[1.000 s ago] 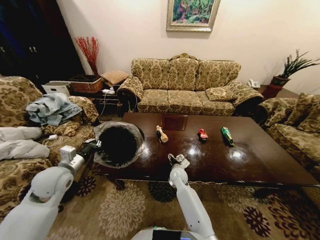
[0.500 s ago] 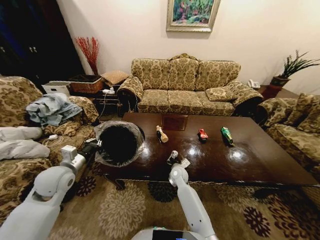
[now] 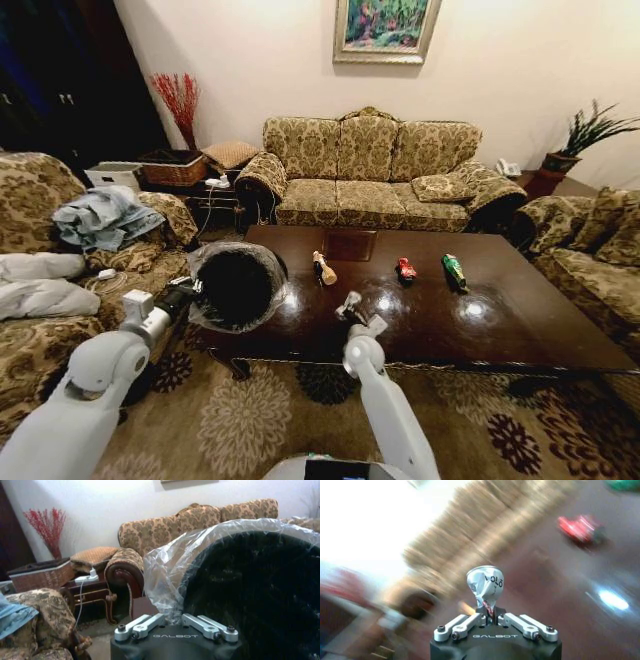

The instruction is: Move to the front of the table and place the trash on the table into the trash bin.

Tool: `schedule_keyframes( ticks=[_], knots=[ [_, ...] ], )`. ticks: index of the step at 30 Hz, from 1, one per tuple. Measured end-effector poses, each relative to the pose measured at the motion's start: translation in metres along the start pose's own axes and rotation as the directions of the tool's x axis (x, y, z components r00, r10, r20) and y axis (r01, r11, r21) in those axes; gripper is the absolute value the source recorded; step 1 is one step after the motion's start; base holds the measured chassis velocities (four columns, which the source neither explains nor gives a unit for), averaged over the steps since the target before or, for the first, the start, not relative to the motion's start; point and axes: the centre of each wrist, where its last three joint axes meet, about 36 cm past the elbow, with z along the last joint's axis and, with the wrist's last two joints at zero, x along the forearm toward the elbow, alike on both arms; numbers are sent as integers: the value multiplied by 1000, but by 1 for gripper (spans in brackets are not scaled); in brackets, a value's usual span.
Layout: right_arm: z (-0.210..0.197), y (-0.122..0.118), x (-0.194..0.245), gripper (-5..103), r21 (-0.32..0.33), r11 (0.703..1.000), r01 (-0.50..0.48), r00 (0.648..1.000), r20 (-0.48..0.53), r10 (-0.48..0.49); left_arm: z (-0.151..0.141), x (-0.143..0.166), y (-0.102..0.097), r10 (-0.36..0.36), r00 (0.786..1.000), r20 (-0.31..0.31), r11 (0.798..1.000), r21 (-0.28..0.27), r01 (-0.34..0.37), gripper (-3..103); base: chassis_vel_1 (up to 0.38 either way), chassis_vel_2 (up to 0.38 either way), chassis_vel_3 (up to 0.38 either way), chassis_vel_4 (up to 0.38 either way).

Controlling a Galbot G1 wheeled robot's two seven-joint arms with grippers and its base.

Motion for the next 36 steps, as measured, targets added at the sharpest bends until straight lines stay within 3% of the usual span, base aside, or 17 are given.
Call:
schedule_keyframes(
  ticks=[1, 3, 4, 5, 7, 8, 9, 10, 12, 13, 14, 15, 16, 19, 22, 28, 36],
  knots=[
    [-11, 1, 10, 8, 5, 996, 89, 995, 45, -89, -1, -1, 2, 5, 1000, -3, 1000, -6, -5, 0, 0, 0, 0, 0],
    [-41, 0, 36, 8, 77, 907, 415, 896, 137, -422, -9, -7, 8, 38, 999, -28, 999, -33, -39, 0, 0, 0, 0, 0],
    [-41, 0, 36, 8, 77, 907, 415, 896, 137, -422, -9, -7, 8, 38, 999, -28, 999, -33, -39, 0, 0, 0, 0, 0],
    [-51, 1, 44, 8, 102, 842, 529, 831, 136, -539, -13, -8, 10, 58, 998, -38, 997, -48, -60, 0, 0, 0, 0, 0],
    [-70, 9, 54, 8, 127, 670, 731, 664, 97, -742, -27, -12, 13, 115, 991, -61, 989, -90, -120, 0, 0, 0, 0, 0],
    [-70, 9, 54, 8, 127, 670, 731, 664, 97, -742, -27, -12, 13, 115, 991, -61, 989, -90, -120, 0, 0, 0, 0, 0],
    [-74, 11, 55, 8, 127, 628, 768, 622, 86, -778, -29, -13, 13, 127, 990, -65, 986, -98, -133, 0, 0, 0, 0, 0],
    [-79, 17, 56, 8, 117, 538, 835, 536, 53, -843, -35, -15, 10, 161, 984, -76, 978, -123, -169, 0, 0, 0, 0, 0],
    [-79, 25, 55, 8, 75, 419, 905, 421, -11, -907, -43, -17, 3, 213, 973, -90, 964, -144, -224, 0, 0, 0, 0, 0],
    [-79, 25, 55, 8, 75, 419, 905, 421, -11, -907, -43, -17, 3, 213, 973, -90, 964, -144, -224, 0, 0, 0, 0, 0],
    [-78, 27, 55, 8, 63, 390, 919, 392, -28, -920, -45, -17, 0, 227, 969, -93, 960, -145, -239, 0, 0, 0, 0, 0],
    [-73, 31, 53, 8, 37, 331, 943, 332, -66, -941, -48, -19, -6, 255, 962, -97, 952, -149, -267, 0, 0, 0, 0, 0],
    [-68, 34, 52, 8, 23, 302, 953, 303, -91, -949, -49, -20, -10, 271, 957, -100, 947, -151, -284, 0, 0, 0, 0, 0],
    [-50, 44, 46, 8, 17, 263, 965, 263, -149, -953, -49, -21, -18, 297, 949, -107, 941, -139, -310, 0, 0, 0, 0, 0],
    [-39, 50, 40, 8, 31, 256, 966, 257, -177, -950, -49, -20, -22, 303, 947, -106, 941, -125, -315, 0, 0, 0, 0, 0],
    [-6, 69, 17, 6, 184, 287, 940, 324, -218, -920, -48, -15, -30, 316, 944, -96, 942, -90, -324, 0, 0, 0, 0, 0],
    [-12, 72, 13, 38, 245, 275, 930, 329, -217, -919, -45, -18, -25, 278, 954, -110, 957, -49, -284, 0, 0, 0, 0, 0]
  ],
)
